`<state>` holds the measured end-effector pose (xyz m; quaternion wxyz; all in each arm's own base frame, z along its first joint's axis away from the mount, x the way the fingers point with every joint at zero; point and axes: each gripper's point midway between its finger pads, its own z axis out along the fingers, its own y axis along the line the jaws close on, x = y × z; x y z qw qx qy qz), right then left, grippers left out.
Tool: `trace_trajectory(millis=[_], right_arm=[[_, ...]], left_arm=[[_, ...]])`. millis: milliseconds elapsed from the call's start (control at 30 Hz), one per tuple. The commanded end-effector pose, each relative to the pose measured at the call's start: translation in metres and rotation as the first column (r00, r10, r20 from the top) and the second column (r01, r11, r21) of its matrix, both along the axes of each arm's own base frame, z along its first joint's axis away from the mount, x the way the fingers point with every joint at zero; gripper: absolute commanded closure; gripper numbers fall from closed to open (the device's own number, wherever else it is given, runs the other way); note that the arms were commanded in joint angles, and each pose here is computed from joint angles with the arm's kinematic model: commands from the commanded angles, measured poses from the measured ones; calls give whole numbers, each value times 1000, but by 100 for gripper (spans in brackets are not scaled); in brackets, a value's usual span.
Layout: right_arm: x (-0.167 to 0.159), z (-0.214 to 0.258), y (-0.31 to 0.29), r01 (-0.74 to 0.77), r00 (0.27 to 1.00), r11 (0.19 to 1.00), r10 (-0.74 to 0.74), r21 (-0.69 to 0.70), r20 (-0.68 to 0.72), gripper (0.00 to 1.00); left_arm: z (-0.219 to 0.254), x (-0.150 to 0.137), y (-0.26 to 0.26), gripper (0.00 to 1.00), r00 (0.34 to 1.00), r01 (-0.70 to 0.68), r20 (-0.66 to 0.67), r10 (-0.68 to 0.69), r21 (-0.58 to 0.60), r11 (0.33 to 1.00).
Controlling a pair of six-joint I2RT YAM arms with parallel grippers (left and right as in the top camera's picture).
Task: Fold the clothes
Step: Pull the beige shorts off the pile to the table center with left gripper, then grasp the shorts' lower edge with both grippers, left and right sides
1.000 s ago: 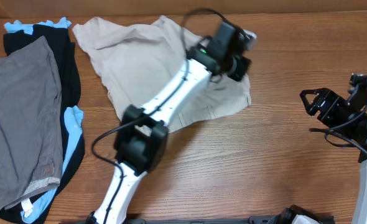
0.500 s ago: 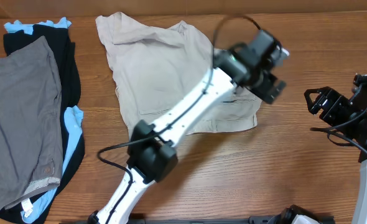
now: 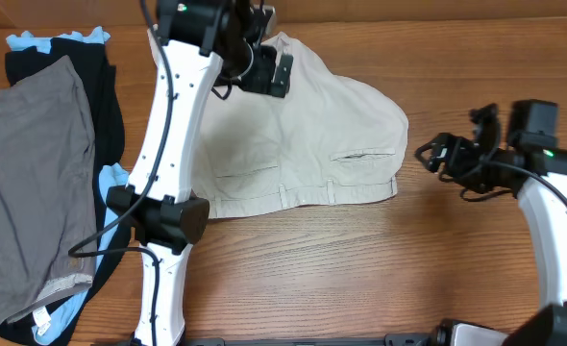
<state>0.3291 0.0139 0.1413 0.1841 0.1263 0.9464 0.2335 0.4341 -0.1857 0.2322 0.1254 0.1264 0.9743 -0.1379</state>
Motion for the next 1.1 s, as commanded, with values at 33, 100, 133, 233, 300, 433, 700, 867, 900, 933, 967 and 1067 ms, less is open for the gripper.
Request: trace_trajectory(millis=[33, 100, 133, 233, 300, 433, 700, 867, 900, 933, 967, 1067], right_arm=[[3, -26, 7, -44, 997, 995, 39, -84, -69, 17], [2, -37, 10, -61, 994, 992, 50, -111, -99, 17], [3, -41, 13, -72, 992, 991, 59, -117, -109, 17], [4, -49, 20, -82, 990, 990, 67, -116, -125, 17], [4, -54, 21, -79, 989, 989, 62, -126, -131, 17], [5, -64, 25, -62, 991, 989, 46, -133, -125, 17], [2, -82, 43, -73, 993, 989, 60, -125, -106, 17], [6, -88, 49, -64, 995, 988, 51, -144, -91, 18], [8, -90, 48, -52, 995, 986, 37, -161, -94, 19], [8, -93, 48, -47, 995, 983, 31, -175, -97, 19], [8, -95, 49, -51, 994, 982, 33, -184, -101, 20], [8, -102, 52, -49, 993, 981, 28, -190, -116, 20]], left_arm=[[-38, -12, 14, 0, 990, -29, -134, 38, 72, 997], [-42, -15, 29, 3, 984, -80, -147, 99, 134, 988], [-42, -17, 40, 3, 979, -119, -140, 145, 178, 977], [-26, -34, 69, 2, 962, -226, -88, 259, 282, 932], [-11, -49, 85, 1, 945, -293, -44, 324, 324, 900], [5, -84, 106, 0, 909, -389, -9, 417, 348, 853], [-41, -136, 120, 2, 845, -501, -21, 534, 319, 805], [-89, -147, 120, 5, 836, -520, -22, 548, 285, 805], [-100, -147, 120, 6, 836, -519, -24, 548, 288, 805], [-110, -148, 120, 7, 836, -518, -27, 548, 291, 804], [-118, -149, 121, 9, 835, -518, -30, 550, 293, 803], [-143, -155, 126, 11, 818, -540, -24, 575, 312, 782]])
